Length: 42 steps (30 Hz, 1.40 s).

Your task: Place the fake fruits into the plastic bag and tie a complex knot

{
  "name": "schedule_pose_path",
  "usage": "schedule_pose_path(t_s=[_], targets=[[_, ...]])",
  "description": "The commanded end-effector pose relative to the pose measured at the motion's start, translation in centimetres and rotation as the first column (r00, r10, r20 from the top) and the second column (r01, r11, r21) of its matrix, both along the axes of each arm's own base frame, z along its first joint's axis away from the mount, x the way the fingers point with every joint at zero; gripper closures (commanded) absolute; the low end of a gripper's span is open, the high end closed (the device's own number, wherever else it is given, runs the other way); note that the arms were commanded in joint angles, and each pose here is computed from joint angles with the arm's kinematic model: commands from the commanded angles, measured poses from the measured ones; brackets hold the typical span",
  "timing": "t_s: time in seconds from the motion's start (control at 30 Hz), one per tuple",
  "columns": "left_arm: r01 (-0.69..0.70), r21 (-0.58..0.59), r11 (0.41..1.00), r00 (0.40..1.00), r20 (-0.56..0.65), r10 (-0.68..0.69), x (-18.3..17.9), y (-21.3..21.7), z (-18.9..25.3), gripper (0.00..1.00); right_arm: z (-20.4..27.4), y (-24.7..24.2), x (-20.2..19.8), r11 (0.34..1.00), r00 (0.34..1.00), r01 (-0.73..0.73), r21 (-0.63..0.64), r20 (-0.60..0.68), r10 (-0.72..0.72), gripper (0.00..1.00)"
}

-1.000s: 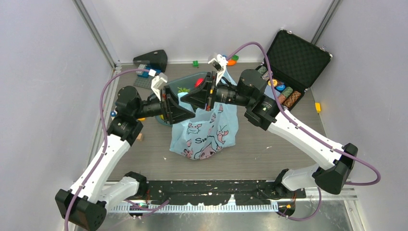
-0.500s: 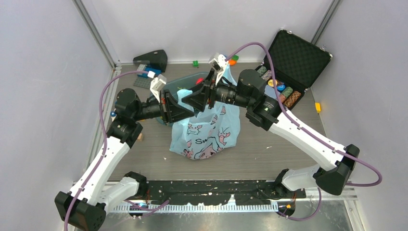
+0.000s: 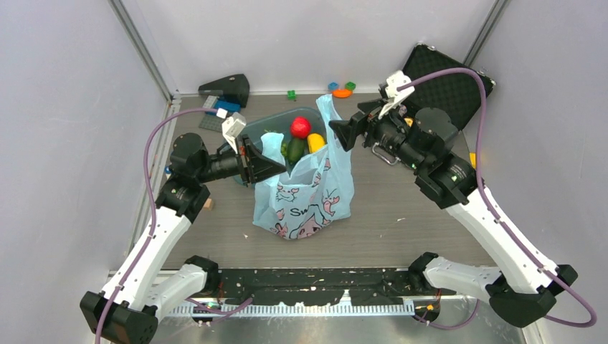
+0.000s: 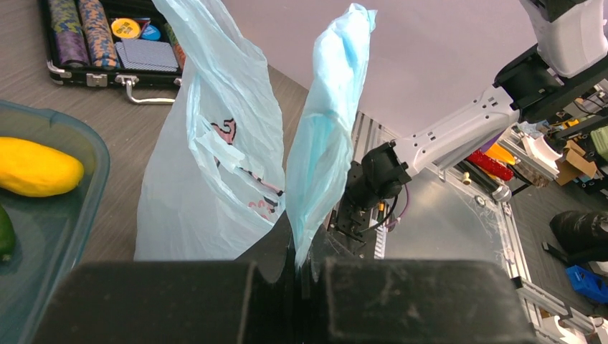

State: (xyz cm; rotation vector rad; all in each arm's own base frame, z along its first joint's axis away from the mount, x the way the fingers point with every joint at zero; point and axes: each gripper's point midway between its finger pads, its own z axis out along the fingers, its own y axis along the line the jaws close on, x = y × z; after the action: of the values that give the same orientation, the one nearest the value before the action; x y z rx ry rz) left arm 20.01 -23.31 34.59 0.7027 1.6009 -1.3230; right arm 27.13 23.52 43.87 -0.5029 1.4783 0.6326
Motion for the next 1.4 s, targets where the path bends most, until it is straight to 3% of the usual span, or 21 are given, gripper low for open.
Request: schedule_pose_path(t_s=[0.0, 0.53, 0.97, 1.1, 1.37], targets=[[-0.012, -0.01, 1.0, 0.998, 0.06, 0.012, -0.2, 0.4, 1.6, 1.0, -3.5, -1.1, 2.5, 0.995, 0.998, 0.032, -0.091, -0.05, -0.036, 0.05], [0.005, -0.007, 1.0, 0.997, 0.072, -0.004, -0.4, 0.3, 1.6, 1.0, -8.9, 2.0, 3.3, 0.961, 0.974, -0.224, -0.164, -0.06, 0.217, 0.04], [0.002, -0.009, 1.0, 0.998, 0.069, -0.001, -0.3, 0.3, 1.6, 1.0, -11.7, 0.5, 5.1, 0.96, 0.998, -0.054, -0.275, -0.001, 0.056, 0.0], [-0.001, -0.008, 1.0, 0.998, 0.065, 0.002, -0.2, 0.3, 1.5, 1.0, -11.5, 0.0, 5.8, 0.964, 1.0, 0.015, -0.266, 0.025, -0.009, 0.16], [-0.01, -0.007, 1.0, 0.998, 0.066, 0.01, -0.1, 0.3, 1.5, 1.0, -11.5, -1.3, 6.9, 0.964, 0.992, 0.123, -0.235, 0.046, -0.115, 0.66]])
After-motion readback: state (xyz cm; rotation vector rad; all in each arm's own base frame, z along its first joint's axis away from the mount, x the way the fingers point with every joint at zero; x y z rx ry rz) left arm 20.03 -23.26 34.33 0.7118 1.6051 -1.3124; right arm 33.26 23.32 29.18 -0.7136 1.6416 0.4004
